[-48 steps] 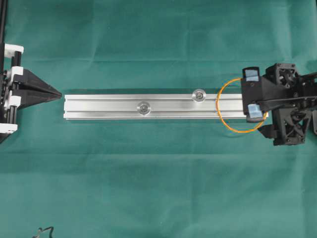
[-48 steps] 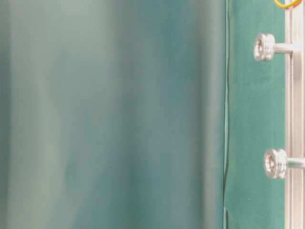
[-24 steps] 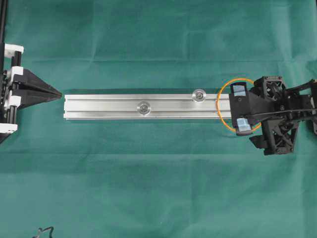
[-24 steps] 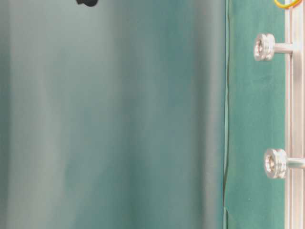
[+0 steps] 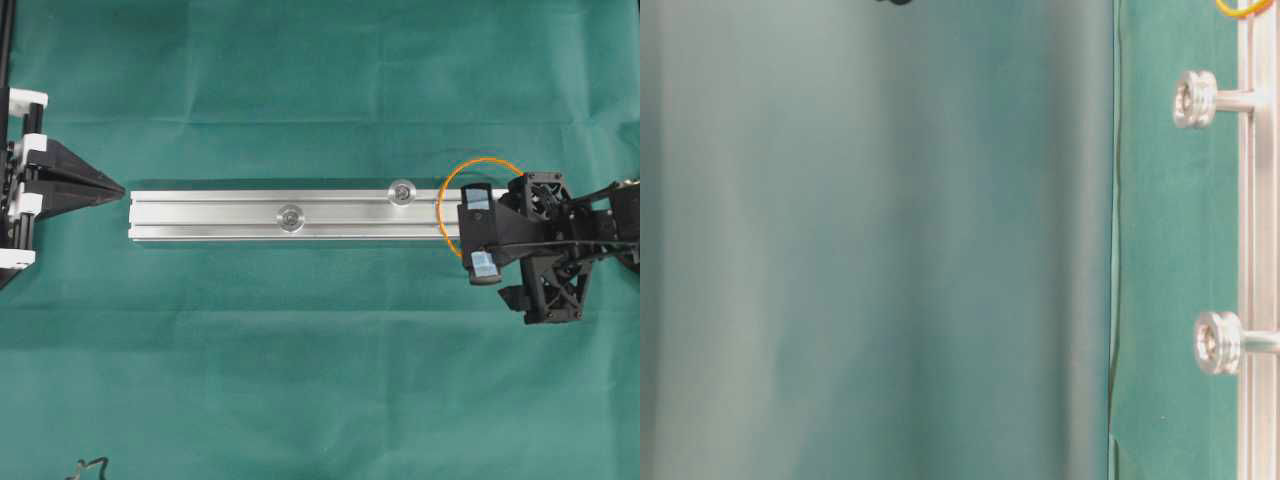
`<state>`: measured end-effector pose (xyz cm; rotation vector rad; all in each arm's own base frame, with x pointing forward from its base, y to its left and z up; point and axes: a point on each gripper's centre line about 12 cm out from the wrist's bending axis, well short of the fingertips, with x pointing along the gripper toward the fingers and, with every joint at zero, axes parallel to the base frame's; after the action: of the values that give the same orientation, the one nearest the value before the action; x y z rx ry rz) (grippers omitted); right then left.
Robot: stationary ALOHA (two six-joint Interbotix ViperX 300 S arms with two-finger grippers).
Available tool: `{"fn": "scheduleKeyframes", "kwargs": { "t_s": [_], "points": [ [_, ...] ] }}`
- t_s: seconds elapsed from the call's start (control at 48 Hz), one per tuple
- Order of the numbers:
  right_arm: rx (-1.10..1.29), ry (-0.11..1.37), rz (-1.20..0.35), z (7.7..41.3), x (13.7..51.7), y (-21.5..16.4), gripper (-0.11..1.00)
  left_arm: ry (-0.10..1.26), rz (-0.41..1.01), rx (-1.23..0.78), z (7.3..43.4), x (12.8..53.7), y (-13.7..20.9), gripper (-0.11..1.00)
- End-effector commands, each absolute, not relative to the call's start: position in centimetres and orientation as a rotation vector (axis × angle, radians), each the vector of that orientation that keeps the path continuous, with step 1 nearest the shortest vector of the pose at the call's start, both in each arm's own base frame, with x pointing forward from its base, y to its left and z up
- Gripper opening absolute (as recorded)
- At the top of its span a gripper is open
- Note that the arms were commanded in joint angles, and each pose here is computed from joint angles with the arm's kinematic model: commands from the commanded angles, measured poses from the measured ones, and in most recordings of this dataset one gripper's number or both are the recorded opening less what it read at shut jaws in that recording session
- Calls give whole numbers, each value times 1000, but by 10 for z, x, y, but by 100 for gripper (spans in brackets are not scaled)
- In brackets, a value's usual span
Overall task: Hook the rubber onto the shaft.
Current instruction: 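Lower the right gripper over the band and close on its edge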
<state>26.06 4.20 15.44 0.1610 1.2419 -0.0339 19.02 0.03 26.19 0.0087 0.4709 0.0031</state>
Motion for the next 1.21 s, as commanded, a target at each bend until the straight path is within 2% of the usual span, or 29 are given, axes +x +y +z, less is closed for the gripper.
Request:
{"fn": "scheduleKeyframes", "kwargs": {
  "t_s": [0.0, 0.292, 0.834, 1.042, 1.188],
  "points": [
    [165, 1217, -26, 153, 265, 44, 89, 440, 2, 12, 274, 193, 0, 0],
    [163, 1230, -30, 131, 267, 44, 89, 440, 4, 12, 274, 193, 0, 0],
    [164, 1221, -30, 123, 271, 44, 88, 440, 4, 12, 274, 193, 0, 0],
    [163, 1225, -31, 121, 270, 44, 85, 440, 4, 10, 274, 193, 0, 0],
    [158, 1233, -30, 119, 268, 44, 77, 440, 4, 12, 274, 193, 0, 0]
  ]
}}
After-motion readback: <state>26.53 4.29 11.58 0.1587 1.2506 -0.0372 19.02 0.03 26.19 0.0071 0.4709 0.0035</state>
